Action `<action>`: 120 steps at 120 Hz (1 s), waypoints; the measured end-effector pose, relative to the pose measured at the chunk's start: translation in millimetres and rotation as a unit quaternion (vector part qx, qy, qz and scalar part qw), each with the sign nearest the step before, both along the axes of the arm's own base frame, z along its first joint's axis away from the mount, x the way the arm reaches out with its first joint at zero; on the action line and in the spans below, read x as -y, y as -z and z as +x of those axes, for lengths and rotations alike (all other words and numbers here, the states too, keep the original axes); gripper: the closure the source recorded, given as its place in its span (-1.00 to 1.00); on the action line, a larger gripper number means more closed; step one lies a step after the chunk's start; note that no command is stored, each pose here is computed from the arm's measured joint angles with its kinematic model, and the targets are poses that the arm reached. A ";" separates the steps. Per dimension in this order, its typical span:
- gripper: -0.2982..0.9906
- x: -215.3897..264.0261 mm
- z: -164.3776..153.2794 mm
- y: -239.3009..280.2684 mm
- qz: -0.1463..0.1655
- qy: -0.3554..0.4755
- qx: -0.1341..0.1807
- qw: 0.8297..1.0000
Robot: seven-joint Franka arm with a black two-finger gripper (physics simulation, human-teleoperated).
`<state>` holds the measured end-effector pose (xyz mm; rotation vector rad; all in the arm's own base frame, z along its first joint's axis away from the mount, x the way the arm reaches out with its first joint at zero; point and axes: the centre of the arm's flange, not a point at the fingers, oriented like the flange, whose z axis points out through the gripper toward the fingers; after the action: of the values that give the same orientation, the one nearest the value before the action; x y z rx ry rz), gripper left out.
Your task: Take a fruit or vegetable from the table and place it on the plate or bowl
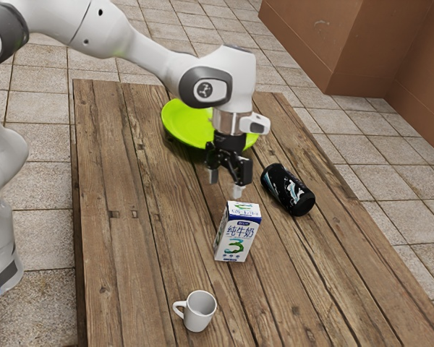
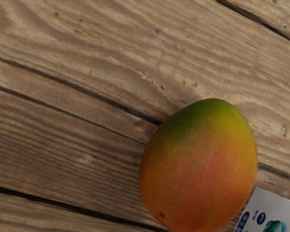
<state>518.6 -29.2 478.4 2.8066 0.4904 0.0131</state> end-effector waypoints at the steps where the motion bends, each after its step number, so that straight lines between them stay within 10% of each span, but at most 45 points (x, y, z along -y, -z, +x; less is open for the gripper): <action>1: -0.54 0.1 0.3 0.0 0.000 0.000 0.001 1.000; 120: -0.54 27.7 12.1 27.9 0.014 -0.001 0.006 1.000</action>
<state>530.7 -56.9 450.5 2.8317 0.4932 0.0382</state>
